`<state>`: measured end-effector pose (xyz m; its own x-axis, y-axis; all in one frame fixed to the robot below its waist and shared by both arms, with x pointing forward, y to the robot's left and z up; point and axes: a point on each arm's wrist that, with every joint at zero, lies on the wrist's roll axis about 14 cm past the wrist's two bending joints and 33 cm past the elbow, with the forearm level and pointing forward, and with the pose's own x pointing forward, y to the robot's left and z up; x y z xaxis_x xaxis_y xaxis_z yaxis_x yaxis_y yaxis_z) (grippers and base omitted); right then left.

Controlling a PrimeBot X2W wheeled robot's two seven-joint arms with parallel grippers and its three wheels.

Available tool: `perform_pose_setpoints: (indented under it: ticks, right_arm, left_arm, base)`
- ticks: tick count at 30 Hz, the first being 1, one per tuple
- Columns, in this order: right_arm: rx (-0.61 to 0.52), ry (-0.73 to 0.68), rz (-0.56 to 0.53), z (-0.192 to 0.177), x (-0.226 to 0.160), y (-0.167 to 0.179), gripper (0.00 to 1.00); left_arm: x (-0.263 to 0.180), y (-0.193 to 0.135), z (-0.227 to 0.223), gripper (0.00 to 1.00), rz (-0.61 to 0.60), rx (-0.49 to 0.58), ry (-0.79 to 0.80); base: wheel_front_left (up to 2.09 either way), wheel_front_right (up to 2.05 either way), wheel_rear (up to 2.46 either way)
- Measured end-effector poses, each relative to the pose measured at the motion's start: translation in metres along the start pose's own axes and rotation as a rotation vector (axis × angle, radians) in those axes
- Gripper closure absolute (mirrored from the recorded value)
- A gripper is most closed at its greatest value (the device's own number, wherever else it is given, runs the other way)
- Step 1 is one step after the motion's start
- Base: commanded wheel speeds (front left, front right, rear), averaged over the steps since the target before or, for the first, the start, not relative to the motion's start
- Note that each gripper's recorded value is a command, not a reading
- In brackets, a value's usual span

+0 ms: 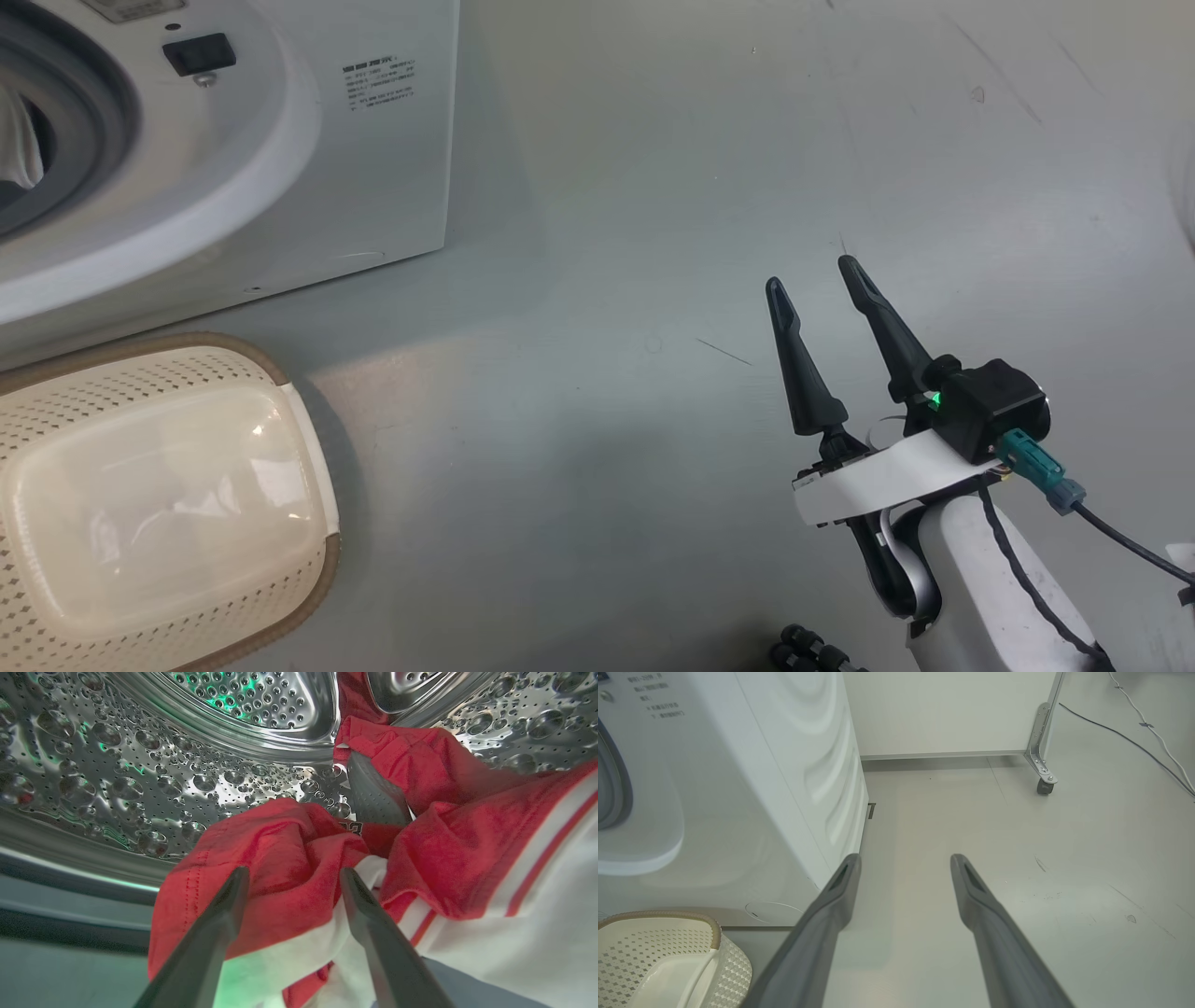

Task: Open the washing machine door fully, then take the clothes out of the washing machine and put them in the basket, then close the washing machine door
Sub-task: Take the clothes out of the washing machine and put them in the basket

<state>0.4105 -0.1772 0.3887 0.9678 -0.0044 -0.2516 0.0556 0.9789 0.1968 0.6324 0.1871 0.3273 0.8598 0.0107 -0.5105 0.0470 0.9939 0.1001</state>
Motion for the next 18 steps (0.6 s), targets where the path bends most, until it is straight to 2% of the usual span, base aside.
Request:
perform_pose_setpoints:
  ticks: [8,18]
  right_arm:
    - [-0.004,0.0,-0.005,0.0,0.003,-0.001,0.0]
    - [-0.003,0.008,-0.014,-0.003,0.005,-0.003,0.0]
  left_arm:
    - [0.006,0.014,-0.011,0.0,0.035,0.03,0.073]
    - [0.015,0.011,-0.019,0.0,0.037,0.027,0.125]
  base:
    - [0.0,0.0,0.0]
    - [0.0,0.0,0.0]
